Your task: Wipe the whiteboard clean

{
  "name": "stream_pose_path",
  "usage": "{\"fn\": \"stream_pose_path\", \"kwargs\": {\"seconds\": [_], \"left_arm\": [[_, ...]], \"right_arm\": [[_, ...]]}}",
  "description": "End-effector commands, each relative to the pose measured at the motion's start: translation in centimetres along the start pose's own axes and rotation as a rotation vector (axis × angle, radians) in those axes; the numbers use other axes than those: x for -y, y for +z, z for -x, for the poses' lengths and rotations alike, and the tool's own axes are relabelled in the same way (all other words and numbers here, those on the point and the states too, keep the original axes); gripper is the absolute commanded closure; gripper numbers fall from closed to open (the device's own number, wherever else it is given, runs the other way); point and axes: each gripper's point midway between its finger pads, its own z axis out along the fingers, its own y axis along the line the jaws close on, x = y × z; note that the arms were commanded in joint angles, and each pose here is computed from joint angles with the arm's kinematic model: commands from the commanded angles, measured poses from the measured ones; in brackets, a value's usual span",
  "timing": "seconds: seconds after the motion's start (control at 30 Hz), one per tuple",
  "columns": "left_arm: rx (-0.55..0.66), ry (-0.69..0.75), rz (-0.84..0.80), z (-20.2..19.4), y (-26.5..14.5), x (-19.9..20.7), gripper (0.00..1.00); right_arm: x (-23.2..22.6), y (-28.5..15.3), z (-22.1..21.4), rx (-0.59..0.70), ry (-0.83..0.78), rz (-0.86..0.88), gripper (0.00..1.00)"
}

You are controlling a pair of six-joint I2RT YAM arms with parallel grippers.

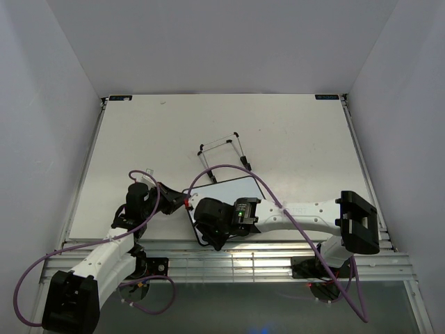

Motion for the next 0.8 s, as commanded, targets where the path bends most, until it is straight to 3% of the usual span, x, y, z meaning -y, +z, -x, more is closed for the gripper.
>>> {"fn": "stream_pose_path", "kwargs": {"seconds": [0.0, 0.77], "left_arm": [[0.018, 0.03, 0.041, 0.3, 0.0, -0.9, 1.0], [-0.014, 0.035, 0.025, -0.3, 0.0, -0.8, 1.0]], "right_arm": [[3.2, 0.7, -3.3, -0.09, 0.026, -0.1, 0.92], [14.2, 0.9, -10.8, -0.157, 0.302, -0.247, 0.92]]}}
